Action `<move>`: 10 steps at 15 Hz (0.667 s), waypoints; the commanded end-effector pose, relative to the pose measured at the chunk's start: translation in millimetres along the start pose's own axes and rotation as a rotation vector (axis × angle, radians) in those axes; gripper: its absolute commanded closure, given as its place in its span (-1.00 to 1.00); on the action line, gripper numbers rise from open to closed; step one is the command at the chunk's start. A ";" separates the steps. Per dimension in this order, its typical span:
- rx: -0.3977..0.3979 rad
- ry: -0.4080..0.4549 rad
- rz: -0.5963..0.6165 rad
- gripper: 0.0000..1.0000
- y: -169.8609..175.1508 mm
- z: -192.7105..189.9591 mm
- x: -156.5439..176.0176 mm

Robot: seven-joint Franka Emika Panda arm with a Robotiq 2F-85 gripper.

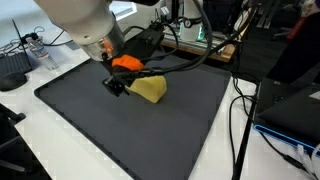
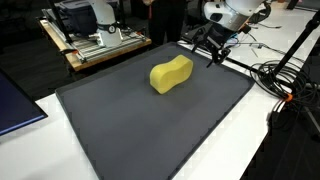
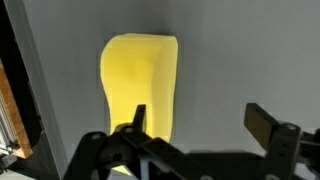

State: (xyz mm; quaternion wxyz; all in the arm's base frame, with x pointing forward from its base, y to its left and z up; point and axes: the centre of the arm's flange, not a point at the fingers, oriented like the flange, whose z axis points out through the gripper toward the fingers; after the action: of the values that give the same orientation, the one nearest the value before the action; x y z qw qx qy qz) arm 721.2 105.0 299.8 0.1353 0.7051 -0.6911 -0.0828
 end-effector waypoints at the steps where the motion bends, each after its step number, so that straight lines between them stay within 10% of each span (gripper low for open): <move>1: 0.031 -0.002 -0.092 -1.00 60.9 0.6 -3.5; 10: 0.132 0.008 -0.462 -1.00 151.9 -35.7 3.7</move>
State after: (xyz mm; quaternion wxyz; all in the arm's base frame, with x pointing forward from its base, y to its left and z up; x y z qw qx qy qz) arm 660.3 114.9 369.7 0.0818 0.8177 -0.5653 -0.0713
